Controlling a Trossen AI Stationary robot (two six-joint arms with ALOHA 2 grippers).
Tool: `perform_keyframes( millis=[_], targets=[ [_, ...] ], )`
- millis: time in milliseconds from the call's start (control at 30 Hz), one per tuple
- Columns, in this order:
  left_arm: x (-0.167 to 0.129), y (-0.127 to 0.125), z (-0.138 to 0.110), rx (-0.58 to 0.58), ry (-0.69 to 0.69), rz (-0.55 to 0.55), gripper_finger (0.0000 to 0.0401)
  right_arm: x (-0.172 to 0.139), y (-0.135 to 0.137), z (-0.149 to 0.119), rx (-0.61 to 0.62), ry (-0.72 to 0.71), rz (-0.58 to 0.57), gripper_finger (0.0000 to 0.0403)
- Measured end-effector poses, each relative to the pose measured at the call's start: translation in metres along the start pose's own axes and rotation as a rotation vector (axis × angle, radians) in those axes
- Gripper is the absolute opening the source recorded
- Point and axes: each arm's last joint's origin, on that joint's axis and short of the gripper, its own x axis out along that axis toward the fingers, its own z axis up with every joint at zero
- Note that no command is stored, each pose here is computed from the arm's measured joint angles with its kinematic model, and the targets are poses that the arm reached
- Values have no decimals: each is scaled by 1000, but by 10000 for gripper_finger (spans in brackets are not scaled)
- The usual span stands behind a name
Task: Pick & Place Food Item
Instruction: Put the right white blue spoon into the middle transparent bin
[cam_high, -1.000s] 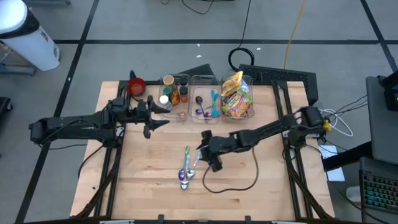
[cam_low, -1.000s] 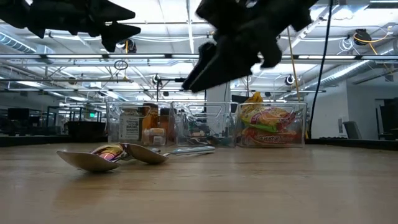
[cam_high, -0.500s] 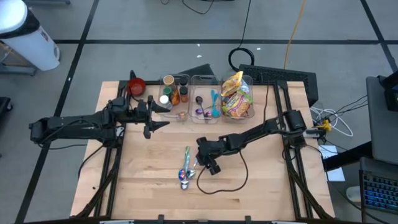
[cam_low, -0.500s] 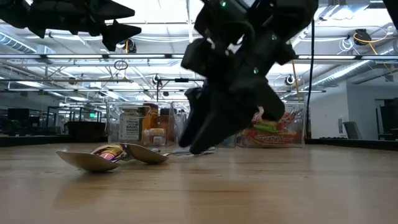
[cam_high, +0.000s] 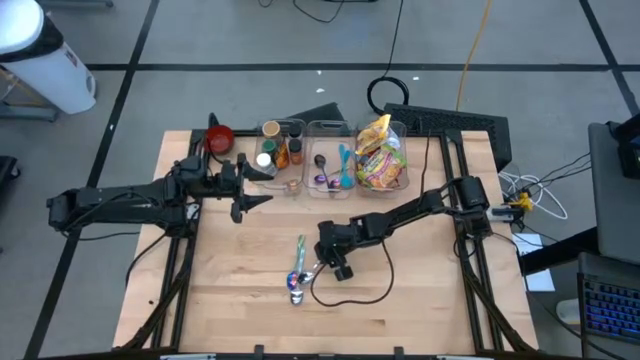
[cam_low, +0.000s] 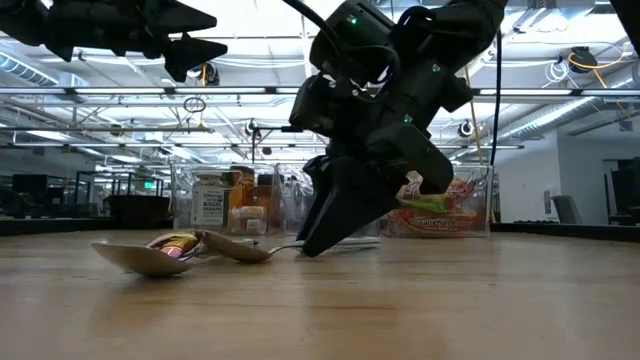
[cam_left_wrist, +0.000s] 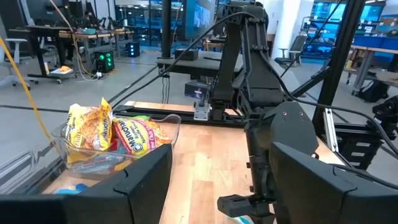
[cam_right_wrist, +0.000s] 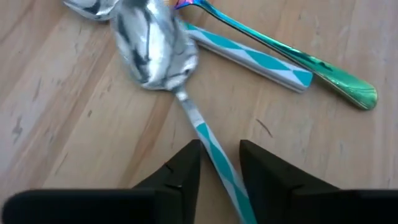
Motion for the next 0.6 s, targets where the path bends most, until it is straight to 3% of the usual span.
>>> perform_keyframes(
  millis=[300, 600],
  targets=[
    [0, 0, 0, -2, 0, 1, 278, 0, 1, -1, -11, 10, 2, 17],
    [0, 0, 0, 3, 0, 1, 278, -21, 7, 8, -50, -13, -3, 24]
  ],
)
